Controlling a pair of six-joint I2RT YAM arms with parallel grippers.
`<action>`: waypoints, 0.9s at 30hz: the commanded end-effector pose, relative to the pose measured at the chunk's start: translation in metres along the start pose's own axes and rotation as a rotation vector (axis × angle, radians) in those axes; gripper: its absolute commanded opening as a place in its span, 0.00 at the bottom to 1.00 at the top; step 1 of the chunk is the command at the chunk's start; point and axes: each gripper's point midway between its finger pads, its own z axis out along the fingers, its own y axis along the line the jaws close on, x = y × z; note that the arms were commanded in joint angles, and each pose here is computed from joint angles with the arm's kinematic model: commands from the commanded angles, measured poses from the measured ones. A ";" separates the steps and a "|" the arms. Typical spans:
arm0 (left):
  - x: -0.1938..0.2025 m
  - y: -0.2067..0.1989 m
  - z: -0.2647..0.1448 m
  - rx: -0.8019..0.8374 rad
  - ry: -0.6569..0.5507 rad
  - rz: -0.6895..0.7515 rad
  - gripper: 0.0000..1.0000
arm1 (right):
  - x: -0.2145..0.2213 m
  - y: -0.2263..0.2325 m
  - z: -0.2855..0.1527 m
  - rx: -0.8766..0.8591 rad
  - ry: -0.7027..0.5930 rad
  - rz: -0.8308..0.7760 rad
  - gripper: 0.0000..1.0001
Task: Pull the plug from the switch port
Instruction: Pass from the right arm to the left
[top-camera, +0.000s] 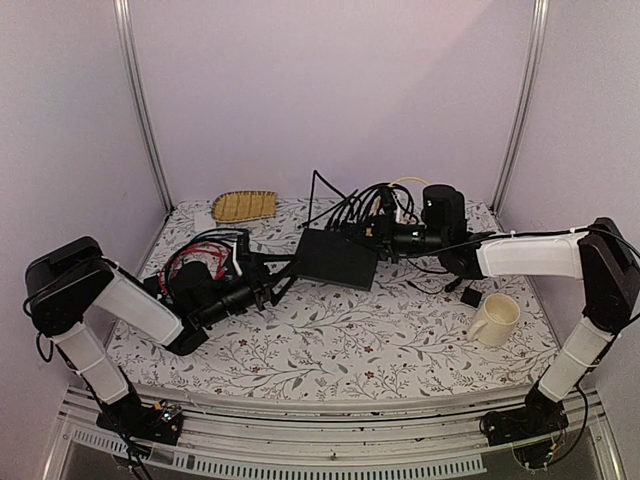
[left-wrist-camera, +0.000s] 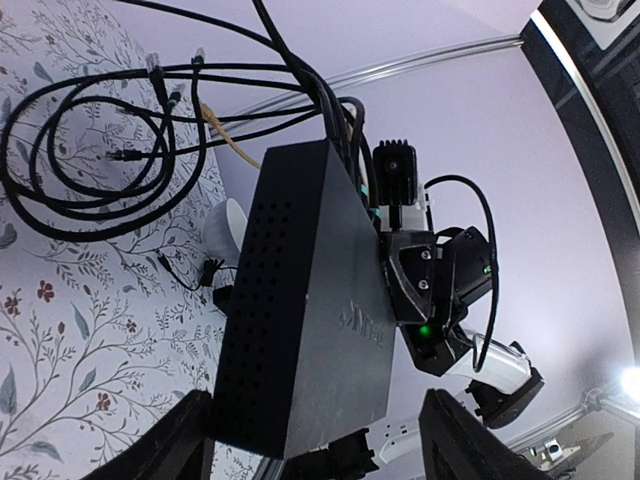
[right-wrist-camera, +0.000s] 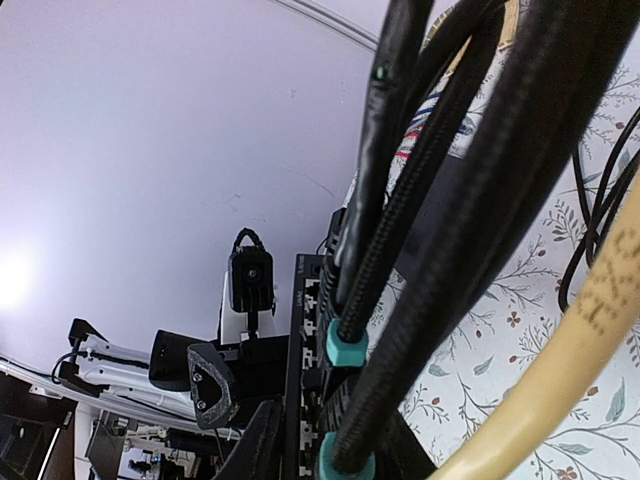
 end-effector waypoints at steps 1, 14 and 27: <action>0.003 -0.020 -0.001 0.075 0.001 0.011 0.72 | -0.036 0.071 -0.003 -0.212 -0.110 -0.145 0.02; -0.006 -0.022 -0.004 0.060 -0.049 0.036 0.72 | -0.034 0.077 0.001 -0.262 -0.097 -0.133 0.02; -0.009 -0.028 0.000 0.089 -0.059 0.084 0.72 | -0.037 0.083 0.027 -0.289 -0.088 -0.125 0.02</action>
